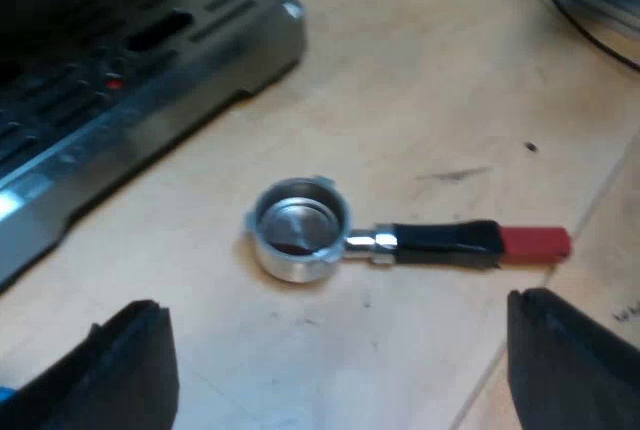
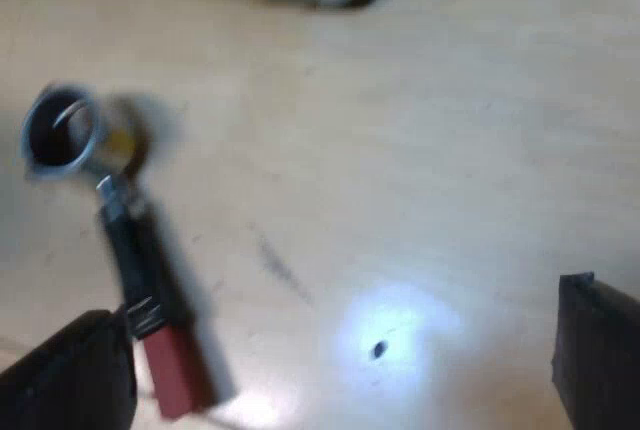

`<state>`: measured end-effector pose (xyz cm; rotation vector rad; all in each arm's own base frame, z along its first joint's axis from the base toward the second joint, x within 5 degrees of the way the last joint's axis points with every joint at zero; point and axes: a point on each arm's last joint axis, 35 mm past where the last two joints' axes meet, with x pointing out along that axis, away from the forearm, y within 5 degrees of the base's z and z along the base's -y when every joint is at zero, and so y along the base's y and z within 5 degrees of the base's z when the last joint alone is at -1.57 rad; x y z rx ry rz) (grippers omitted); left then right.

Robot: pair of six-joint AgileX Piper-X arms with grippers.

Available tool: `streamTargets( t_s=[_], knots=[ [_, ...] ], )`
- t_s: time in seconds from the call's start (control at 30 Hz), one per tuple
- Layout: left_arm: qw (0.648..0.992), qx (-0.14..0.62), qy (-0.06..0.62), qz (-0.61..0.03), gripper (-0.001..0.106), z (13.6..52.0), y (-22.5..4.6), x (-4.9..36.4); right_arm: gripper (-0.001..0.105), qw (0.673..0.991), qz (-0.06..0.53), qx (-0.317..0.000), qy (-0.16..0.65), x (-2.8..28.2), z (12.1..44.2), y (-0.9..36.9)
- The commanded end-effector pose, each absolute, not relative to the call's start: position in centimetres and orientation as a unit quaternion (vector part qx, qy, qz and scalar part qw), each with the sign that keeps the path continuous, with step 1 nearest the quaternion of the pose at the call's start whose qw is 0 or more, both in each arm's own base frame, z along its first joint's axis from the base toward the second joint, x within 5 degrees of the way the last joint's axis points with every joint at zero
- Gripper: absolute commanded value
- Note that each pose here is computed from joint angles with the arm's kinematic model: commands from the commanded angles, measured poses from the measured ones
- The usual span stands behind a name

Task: Put the handle in the coffee machine

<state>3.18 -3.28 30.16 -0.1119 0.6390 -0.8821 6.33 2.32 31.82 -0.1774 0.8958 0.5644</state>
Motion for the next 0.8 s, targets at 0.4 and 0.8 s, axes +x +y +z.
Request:
streamTargets(
  t_s=[0.4, 0.8],
  knots=[
    [0.787, 0.041, 0.304, -0.536, 0.071, 30.1, -5.8, 4.7, 0.085, 0.746, 0.359, -0.178, 0.532, 9.0, 30.5, 6.5],
    [0.782, 0.072, 0.317, -0.532, 0.071, 29.6, -7.0, 6.3, 0.044, 0.696, 0.371, -0.252, 0.560, 10.4, 27.9, 11.8]
  ],
)
